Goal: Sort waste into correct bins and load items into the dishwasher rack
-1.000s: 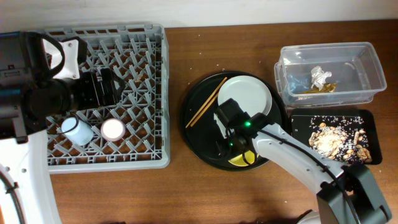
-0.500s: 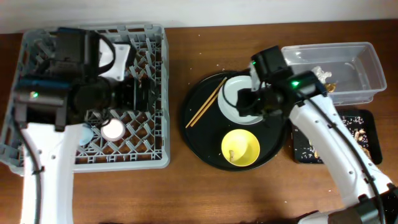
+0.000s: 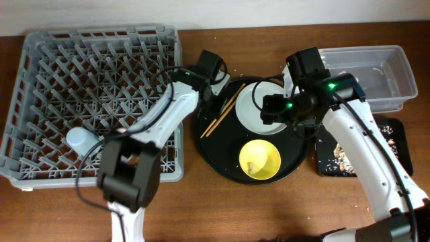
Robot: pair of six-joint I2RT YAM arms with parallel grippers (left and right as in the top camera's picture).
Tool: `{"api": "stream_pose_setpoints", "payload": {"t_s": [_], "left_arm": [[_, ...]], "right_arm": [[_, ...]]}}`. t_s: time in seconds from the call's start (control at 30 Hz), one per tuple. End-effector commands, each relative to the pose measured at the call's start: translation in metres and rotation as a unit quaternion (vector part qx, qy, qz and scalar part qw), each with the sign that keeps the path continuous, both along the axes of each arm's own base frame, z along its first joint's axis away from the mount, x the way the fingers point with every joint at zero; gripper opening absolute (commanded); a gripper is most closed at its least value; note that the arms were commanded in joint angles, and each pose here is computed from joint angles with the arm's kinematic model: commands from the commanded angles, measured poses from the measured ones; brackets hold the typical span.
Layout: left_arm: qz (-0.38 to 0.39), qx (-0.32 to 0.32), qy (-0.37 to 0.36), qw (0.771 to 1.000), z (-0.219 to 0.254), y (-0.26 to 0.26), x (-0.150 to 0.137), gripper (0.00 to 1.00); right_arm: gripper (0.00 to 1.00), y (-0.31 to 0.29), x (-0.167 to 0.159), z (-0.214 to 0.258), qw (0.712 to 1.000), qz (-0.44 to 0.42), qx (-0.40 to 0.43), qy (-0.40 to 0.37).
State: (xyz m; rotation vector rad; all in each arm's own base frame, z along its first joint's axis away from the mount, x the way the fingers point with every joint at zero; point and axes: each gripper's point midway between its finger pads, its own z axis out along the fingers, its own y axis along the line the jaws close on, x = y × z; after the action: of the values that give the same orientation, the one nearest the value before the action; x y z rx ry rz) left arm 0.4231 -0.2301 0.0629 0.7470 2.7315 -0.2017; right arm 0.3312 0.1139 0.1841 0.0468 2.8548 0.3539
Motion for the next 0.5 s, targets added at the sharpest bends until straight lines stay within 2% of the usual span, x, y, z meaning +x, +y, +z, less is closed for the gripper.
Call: {"api": "stream_pose_setpoints", "payload": {"t_s": [0.0, 0.07, 0.17, 0.27, 0.3, 0.37, 0.47], "left_arm": [[-0.020, 0.016, 0.008, 1.000, -0.041, -0.007, 0.006, 0.51], [-0.039, 0.020, 0.006, 0.999, -0.050, -0.015, 0.005, 0.44], [-0.057, 0.019, -0.003, 0.998, -0.049, -0.023, 0.004, 0.40], [-0.055, 0.032, 0.000, 0.998, -0.064, -0.022, 0.005, 0.30], [-0.053, 0.046, 0.009, 0.997, -0.079, -0.018, 0.004, 0.24], [-0.053, 0.053, 0.020, 0.997, -0.092, -0.015, 0.001, 0.21], [-0.050, 0.053, 0.023, 0.997, -0.080, -0.015, 0.000, 0.21]], "right_arm": [[0.82, 0.000, 0.001, 0.009, 1.000, 0.001, 0.005, -0.012], [0.82, 0.000, 0.001, 0.007, 1.000, 0.001, 0.004, -0.009], [0.82, 0.000, 0.002, 0.005, 1.000, 0.001, 0.004, -0.005], [0.82, 0.000, 0.002, 0.004, 1.000, 0.001, 0.003, -0.004], [0.82, 0.000, 0.001, 0.004, 1.000, 0.001, 0.003, -0.002], [0.82, 0.000, 0.000, 0.004, 1.000, 0.001, 0.002, 0.000], [0.82, 0.000, -0.001, 0.003, 1.000, 0.001, 0.002, 0.001]]}}
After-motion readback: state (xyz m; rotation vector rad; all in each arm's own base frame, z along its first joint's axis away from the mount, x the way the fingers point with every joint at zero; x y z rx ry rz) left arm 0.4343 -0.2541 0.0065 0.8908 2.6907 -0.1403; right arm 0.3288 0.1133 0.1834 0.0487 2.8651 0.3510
